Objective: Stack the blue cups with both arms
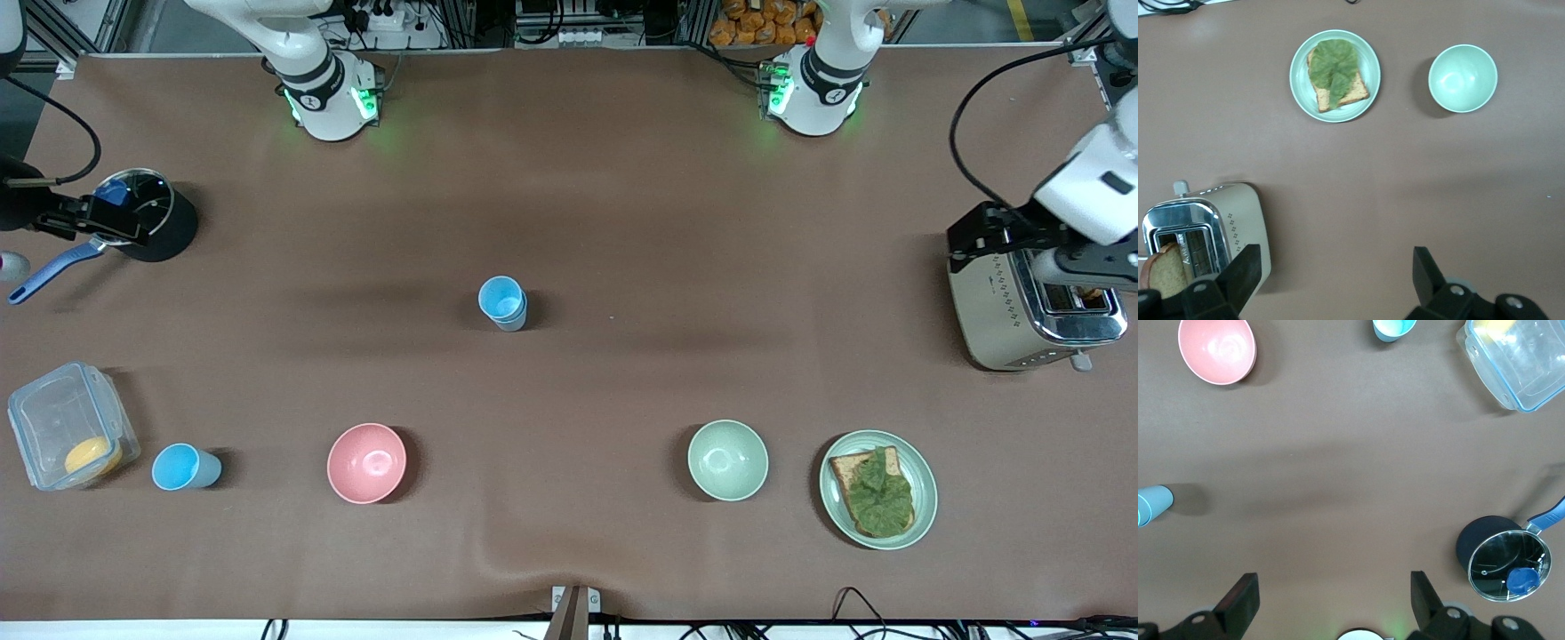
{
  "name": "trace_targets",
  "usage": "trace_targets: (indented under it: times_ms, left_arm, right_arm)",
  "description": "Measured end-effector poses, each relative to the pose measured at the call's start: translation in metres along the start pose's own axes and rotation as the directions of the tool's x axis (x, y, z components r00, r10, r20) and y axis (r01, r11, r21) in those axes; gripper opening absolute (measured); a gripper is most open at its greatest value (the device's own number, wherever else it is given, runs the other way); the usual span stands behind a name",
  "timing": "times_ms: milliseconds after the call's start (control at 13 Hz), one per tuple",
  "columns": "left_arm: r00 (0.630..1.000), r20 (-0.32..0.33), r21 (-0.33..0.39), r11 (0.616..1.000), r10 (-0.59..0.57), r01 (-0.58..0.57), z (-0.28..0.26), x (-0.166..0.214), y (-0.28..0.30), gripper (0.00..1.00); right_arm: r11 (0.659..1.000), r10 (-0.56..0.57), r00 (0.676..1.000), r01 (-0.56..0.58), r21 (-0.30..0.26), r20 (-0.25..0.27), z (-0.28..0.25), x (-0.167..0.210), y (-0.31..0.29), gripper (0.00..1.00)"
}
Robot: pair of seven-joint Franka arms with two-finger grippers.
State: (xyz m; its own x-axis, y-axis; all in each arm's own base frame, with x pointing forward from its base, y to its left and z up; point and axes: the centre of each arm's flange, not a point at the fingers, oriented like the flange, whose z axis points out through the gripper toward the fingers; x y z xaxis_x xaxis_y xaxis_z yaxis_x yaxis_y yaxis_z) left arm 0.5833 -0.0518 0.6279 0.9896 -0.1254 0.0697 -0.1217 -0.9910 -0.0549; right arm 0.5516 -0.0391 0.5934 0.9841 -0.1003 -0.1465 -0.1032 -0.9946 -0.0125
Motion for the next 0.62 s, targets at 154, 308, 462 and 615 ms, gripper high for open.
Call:
trace_targets:
  times_ms: [154, 308, 462, 615]
  left_arm:
    - [1.000, 0.001, 0.003, 1.000, -0.019, 0.019, 0.000, -0.001, -0.011, 1.00]
    - [1.000, 0.000, 0.003, 1.000, -0.023, 0.023, 0.000, -0.001, -0.013, 1.00]
    - [1.000, 0.006, 0.001, 1.000, -0.025, 0.025, -0.002, -0.003, -0.014, 1.00]
    - [0.999, 0.014, -0.007, 0.999, -0.034, 0.034, -0.008, -0.010, -0.017, 1.00]
  right_arm:
    - [1.000, 0.000, 1.000, 0.000, 0.000, 0.000, 0.000, 0.000, 0.000, 1.00]
    - [1.000, 0.000, 1.000, 0.000, 0.000, 0.001, 0.000, 0.000, 0.000, 1.00]
    - [1.000, 0.000, 1.000, 0.000, 0.000, 0.001, 0.001, 0.000, 0.000, 1.00]
    - [1.000, 0.000, 1.000, 0.000, 0.000, 0.002, 0.001, 0.000, 0.000, 1.00]
